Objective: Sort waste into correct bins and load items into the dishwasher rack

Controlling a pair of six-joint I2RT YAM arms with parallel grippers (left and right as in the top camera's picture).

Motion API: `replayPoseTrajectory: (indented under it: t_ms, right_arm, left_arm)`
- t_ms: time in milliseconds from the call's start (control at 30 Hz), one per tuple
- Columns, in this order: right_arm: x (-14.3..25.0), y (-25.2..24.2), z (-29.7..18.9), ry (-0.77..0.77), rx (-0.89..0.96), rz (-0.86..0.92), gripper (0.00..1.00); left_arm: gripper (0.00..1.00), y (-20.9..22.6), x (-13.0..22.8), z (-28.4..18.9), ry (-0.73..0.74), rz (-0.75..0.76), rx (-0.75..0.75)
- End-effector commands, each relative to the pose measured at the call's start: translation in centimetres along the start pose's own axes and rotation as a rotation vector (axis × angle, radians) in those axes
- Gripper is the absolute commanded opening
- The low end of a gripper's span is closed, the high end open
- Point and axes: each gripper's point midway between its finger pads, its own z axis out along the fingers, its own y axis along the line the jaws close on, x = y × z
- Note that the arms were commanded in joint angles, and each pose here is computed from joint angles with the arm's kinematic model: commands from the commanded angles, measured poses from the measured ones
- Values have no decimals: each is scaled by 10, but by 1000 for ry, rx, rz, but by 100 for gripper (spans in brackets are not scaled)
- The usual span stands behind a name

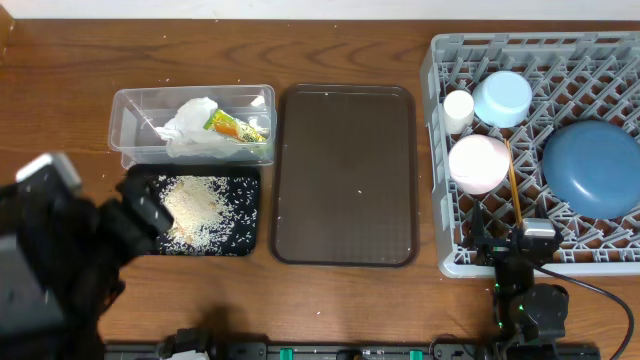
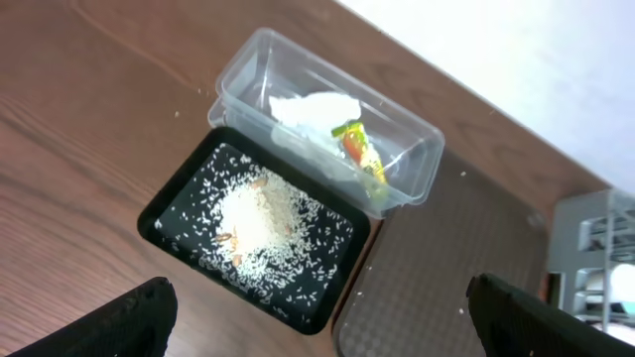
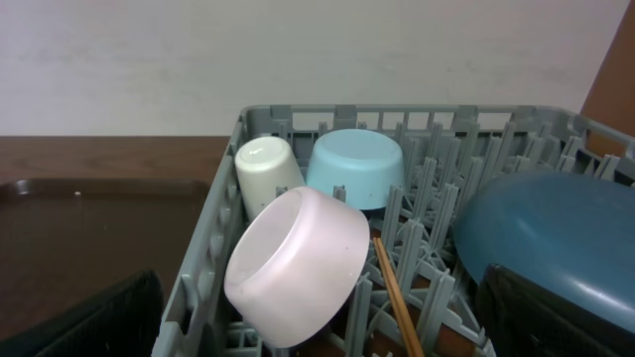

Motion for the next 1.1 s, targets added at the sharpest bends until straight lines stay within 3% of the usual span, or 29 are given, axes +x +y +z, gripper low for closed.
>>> replayPoseTrajectory:
  t_ms: [0, 200, 500, 767, 1067]
  right_arm:
    - [0, 6, -1, -1, -26, -16, 99]
    - [0, 6, -1, -1, -26, -16, 99]
    - [0, 6, -1, -1, -26, -16, 99]
    - [0, 6, -1, -1, -26, -16, 99]
    - [0, 6, -1, -1, -26, -16, 99]
  left_arm:
    - [96, 2, 6, -11, -18, 16, 10]
    - [96, 1, 36, -11, -11, -8, 91]
    - [96, 4, 54, 52, -180, -189, 217]
    - [96, -14, 64, 95, -374, -161, 459]
    - [96, -13, 73, 113, -578, -121, 582]
